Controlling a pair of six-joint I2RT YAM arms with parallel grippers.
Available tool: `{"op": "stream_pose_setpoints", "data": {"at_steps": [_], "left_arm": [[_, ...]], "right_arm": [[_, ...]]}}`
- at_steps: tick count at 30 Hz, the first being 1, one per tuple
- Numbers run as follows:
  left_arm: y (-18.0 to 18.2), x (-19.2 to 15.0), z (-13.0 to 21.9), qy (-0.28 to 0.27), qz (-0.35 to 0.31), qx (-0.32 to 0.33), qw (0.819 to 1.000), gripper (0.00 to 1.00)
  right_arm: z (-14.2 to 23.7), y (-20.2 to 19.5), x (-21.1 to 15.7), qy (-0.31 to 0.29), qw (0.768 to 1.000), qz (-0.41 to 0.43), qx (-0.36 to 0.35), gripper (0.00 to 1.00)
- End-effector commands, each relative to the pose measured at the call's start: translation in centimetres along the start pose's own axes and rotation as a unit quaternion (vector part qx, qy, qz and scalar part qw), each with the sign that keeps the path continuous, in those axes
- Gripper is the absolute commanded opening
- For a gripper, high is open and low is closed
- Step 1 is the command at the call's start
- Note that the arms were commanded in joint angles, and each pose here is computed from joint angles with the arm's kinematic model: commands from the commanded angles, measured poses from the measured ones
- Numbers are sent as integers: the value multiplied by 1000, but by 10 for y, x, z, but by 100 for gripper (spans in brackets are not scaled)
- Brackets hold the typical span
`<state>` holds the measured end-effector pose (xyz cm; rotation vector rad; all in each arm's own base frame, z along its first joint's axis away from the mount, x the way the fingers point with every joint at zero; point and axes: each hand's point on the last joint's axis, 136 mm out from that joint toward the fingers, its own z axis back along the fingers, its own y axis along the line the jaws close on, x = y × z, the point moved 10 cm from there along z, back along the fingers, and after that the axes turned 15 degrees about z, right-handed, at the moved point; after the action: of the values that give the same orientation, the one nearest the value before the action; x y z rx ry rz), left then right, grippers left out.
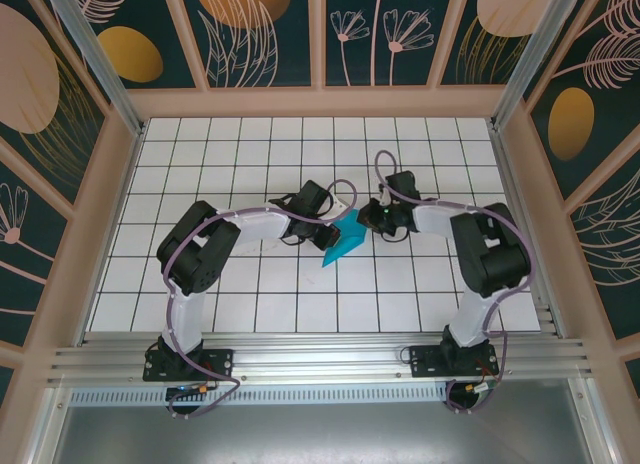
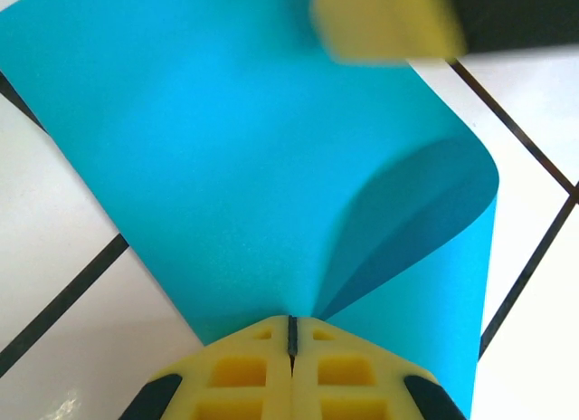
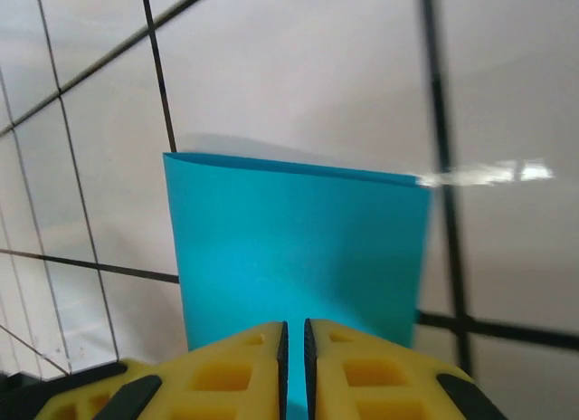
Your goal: Fold a paper plane with a square sheet of paper (pick it up from the middle)
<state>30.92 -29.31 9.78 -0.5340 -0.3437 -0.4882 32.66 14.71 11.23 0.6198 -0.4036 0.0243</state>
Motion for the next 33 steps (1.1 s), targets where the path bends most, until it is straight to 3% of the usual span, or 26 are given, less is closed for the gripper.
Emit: {"op": "stream_pose_setpoints", "data": {"at_steps": [1, 7, 13, 22, 33], "left_arm": [[10, -12, -13, 22, 0, 17, 1000, 4], [10, -11, -13, 22, -1, 20, 1000, 4], [10, -9, -13, 21, -3, 24, 999, 4], [11, -10, -15, 22, 1, 25, 999, 3], [10, -7, -12, 17, -2, 29, 999, 3]], "right_arm": [[28, 3, -2, -48, 999, -20, 4, 17], [48, 20, -37, -72, 992, -17, 106, 12], [40, 45, -65, -53, 987, 3, 154, 11], [4, 48, -75, -18, 986, -9, 163, 9], [-11, 38, -82, -5, 989, -13, 149, 9]]}}
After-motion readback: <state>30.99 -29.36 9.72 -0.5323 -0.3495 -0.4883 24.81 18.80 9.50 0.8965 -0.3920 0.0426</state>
